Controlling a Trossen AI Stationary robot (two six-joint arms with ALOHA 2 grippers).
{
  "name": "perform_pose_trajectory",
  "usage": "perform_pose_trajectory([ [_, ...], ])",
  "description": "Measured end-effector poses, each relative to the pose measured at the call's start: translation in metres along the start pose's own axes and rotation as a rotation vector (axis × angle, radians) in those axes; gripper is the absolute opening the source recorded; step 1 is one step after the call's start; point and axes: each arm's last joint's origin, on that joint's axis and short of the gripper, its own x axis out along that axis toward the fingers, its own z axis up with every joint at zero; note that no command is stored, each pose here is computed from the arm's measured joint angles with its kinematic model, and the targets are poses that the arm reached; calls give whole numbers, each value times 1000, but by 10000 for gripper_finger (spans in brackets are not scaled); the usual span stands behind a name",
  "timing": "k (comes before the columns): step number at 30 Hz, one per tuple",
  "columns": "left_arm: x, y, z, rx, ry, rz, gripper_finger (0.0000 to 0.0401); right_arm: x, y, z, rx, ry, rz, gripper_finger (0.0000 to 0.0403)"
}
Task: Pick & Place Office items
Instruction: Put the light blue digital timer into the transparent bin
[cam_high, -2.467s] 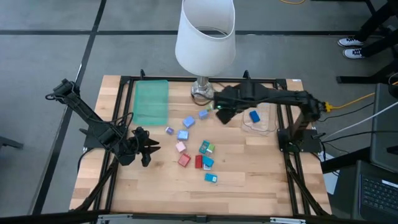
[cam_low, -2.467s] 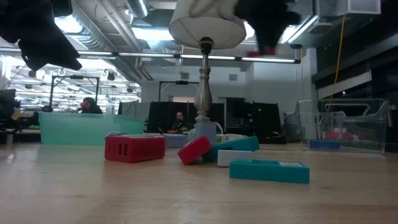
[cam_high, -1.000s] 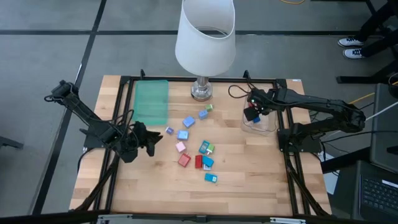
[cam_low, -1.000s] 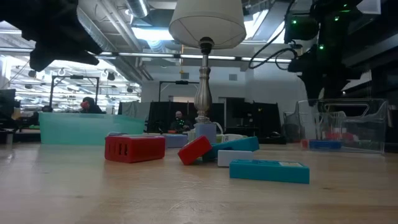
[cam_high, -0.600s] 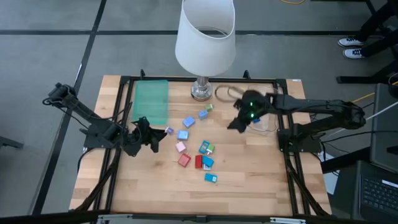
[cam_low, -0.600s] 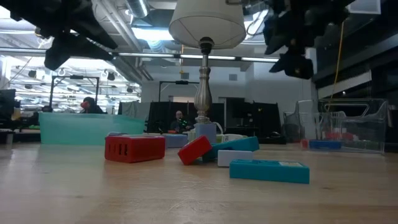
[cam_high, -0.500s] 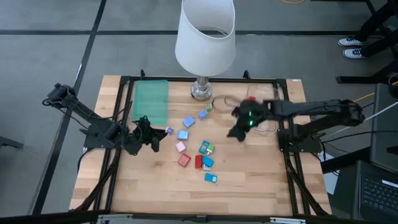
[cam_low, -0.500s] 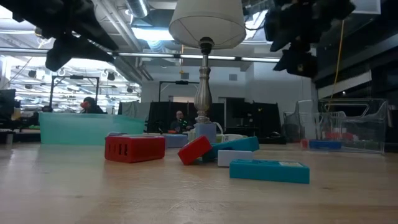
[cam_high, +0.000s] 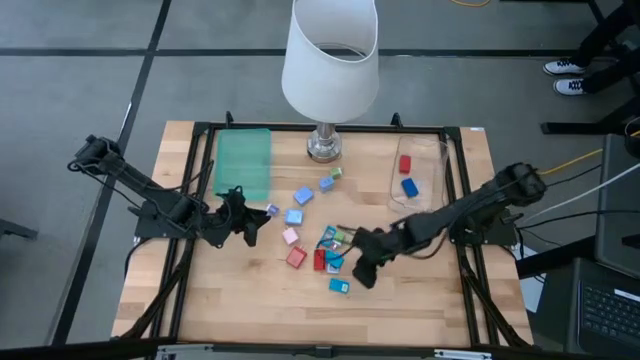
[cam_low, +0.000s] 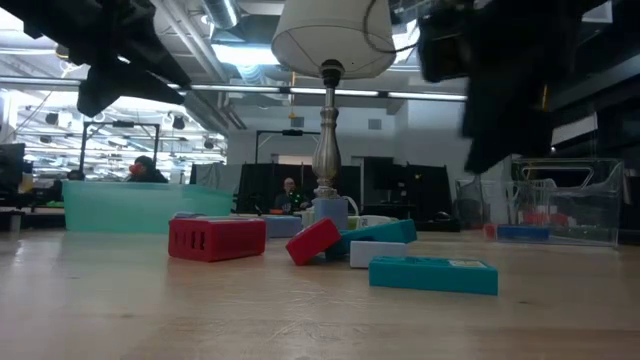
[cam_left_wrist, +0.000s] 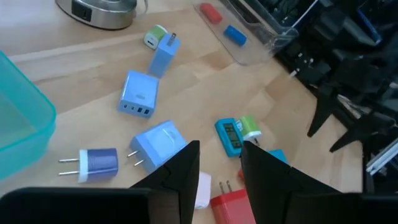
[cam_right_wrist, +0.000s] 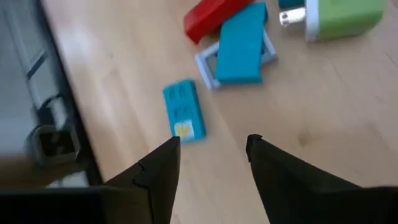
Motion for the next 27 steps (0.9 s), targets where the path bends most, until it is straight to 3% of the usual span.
perform_pose_trajectory([
  [4, 0, -1, -1, 56, 31, -17, 113, 19, 19, 14, 44, -51, -55, 194],
  [9, 0, -1, -2, 105, 44, -25, 113, 41, 29, 16, 25, 70, -191, 194],
  [14, 0, -1, -2, 155, 53, -32, 113, 55, 47, 0, -11, 159, -179, 194],
  [18, 0, -1, -3, 183, 80, -49, 113, 52, 65, -11, -12, 144, -144, 194],
  [27, 0, -1, -3, 222, 80, -51, 113, 54, 64, -14, -11, 139, -175, 194],
])
